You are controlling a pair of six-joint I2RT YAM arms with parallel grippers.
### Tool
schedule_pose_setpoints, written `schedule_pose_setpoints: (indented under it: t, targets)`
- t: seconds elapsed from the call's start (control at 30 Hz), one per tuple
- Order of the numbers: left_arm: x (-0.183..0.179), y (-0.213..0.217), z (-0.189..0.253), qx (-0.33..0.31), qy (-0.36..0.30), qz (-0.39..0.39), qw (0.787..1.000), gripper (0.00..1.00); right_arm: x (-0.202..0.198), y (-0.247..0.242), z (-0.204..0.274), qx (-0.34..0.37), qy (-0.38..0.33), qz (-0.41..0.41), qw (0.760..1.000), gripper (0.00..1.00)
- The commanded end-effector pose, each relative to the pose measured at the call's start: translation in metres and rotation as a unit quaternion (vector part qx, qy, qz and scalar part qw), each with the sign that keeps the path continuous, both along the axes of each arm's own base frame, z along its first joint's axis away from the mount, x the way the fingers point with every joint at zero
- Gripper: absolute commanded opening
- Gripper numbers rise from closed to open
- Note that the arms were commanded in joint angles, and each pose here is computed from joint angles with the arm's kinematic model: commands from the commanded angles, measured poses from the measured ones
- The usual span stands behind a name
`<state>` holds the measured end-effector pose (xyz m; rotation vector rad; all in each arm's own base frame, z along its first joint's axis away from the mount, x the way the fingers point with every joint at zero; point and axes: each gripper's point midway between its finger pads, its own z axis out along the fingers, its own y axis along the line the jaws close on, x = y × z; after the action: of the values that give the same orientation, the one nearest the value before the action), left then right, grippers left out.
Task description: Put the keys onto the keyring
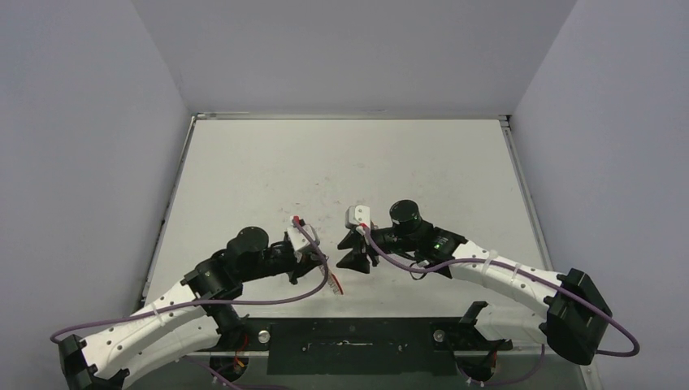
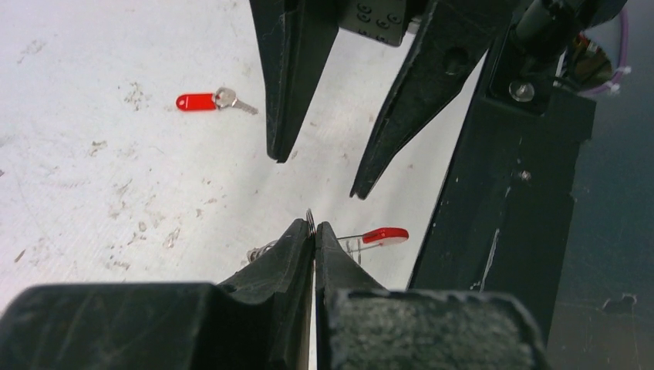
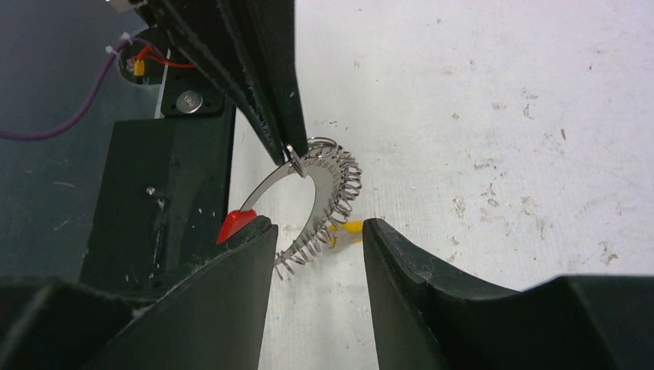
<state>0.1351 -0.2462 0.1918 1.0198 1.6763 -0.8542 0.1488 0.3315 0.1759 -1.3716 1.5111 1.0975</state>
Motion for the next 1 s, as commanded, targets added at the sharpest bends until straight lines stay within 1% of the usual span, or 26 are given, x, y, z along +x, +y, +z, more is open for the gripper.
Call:
schedule_pose_setpoints:
  t: [0.0,0.13,0.2,0.43,0.6,0.73,0.83,0.93,0.97]
  targets:
    - [-0.003,0.008,0.011,0.065,-0.004,-0.016,0.998,0.00,-0.006,0.000,0.029,0.030,-0.088,0.061,0.994,0.46]
    - [-0.002,0.010,0.014,0.098,-0.001,-0.025,0.995,0.00,-0.012,0.000,0.032,0.040,-0.108,0.086,0.990,0.46]
    - [-0.002,0.008,0.017,0.105,-0.003,-0.034,0.994,0.00,-0.016,0.002,0.035,0.055,-0.109,0.096,0.988,0.45]
    - [-0.004,0.000,0.024,0.112,-0.010,-0.061,0.992,0.00,-0.016,0.020,0.046,0.113,-0.095,0.091,0.985,0.42]
    - [-0.006,-0.005,0.025,0.110,-0.011,-0.073,0.991,0.00,-0.020,0.032,0.036,0.107,-0.091,0.101,0.985,0.40]
    - [-0.007,-0.007,0.027,0.108,-0.015,-0.077,0.991,0.00,-0.023,0.035,0.027,0.098,-0.090,0.111,0.985,0.35]
    - [-0.008,-0.008,0.029,0.102,-0.019,-0.082,0.991,0.00,-0.024,0.035,0.021,0.089,-0.091,0.116,0.985,0.29]
    - [-0.009,-0.010,0.030,0.097,-0.023,-0.086,0.991,0.00,-0.025,0.035,0.016,0.083,-0.089,0.123,0.985,0.21]
    - [-0.009,-0.010,0.031,0.096,-0.024,-0.087,0.991,0.00,-0.025,0.035,0.015,0.082,-0.091,0.124,0.985,0.17]
